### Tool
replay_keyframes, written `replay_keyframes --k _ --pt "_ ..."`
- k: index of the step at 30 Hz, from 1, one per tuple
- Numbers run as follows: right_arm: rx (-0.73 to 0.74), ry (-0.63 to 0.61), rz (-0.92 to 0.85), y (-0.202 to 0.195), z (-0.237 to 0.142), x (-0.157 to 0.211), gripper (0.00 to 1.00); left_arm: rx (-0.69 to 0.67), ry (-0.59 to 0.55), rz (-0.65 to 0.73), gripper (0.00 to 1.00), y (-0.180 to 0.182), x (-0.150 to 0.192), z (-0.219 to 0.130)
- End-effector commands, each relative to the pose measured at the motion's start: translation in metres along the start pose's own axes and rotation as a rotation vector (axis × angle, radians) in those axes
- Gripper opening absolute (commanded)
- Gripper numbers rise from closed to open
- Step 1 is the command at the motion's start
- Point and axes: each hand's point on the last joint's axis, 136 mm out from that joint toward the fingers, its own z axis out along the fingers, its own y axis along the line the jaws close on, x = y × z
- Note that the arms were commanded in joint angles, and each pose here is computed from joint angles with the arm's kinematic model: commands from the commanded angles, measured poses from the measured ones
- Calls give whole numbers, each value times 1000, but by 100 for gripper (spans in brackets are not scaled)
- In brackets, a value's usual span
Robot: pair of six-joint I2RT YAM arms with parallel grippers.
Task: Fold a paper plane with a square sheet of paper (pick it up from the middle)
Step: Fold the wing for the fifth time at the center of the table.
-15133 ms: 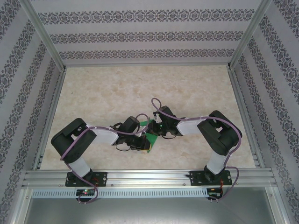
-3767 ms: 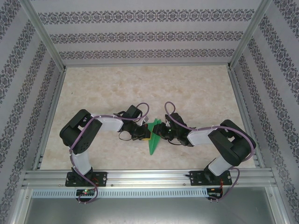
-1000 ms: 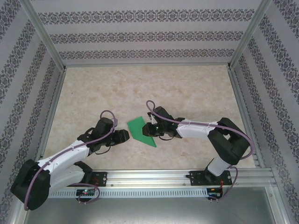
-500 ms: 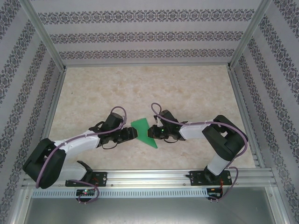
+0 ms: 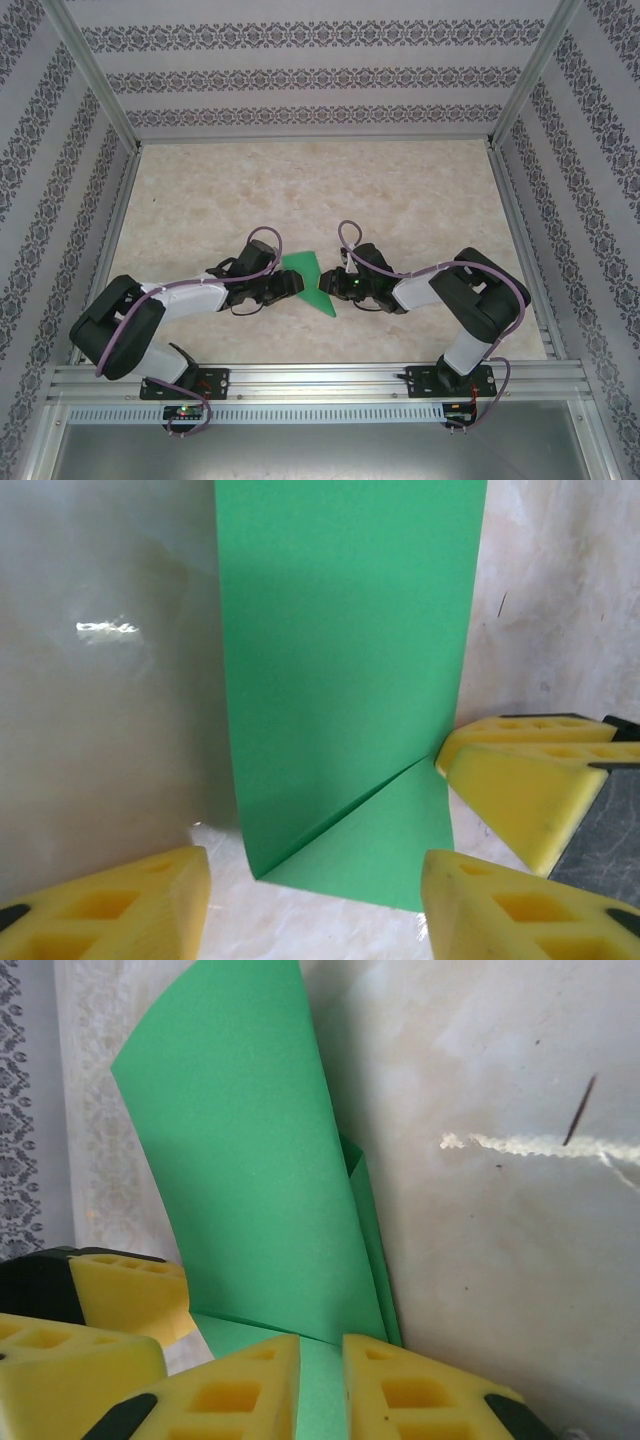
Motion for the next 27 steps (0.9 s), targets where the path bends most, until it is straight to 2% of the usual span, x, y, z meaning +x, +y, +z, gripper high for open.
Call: replay_keyframes --k 1,4,9,18,19,22,23,25,27 --pt "101 -14 50 -35 8 7 19 89 -26 13 53 -28 -9 3" --pt "106 -14 60 -39 9 8 19 114 -22 13 49 -34 -10 6" --pt "98 -21 67 -39 10 9 19 173 -14 23 47 -47 -12 12" --pt "85 -35 27 -31 10 2 22 162 -23 50 27 -51 -19 19" --pt "93 -38 24 -32 9 1 22 149 -15 52 27 -50 -19 20" --pt "128 -33 16 -36 8 0 22 131 -8 37 39 -43 -15 19" --pt "137 -33 16 -38 7 0 22 130 -14 38 40 -42 -15 17" --pt "141 -31 12 -37 7 0 23 130 -27 49 42 -43 -15 13" --pt "144 -25 10 -38 7 1 23 133 -38 58 38 -45 -17 10"
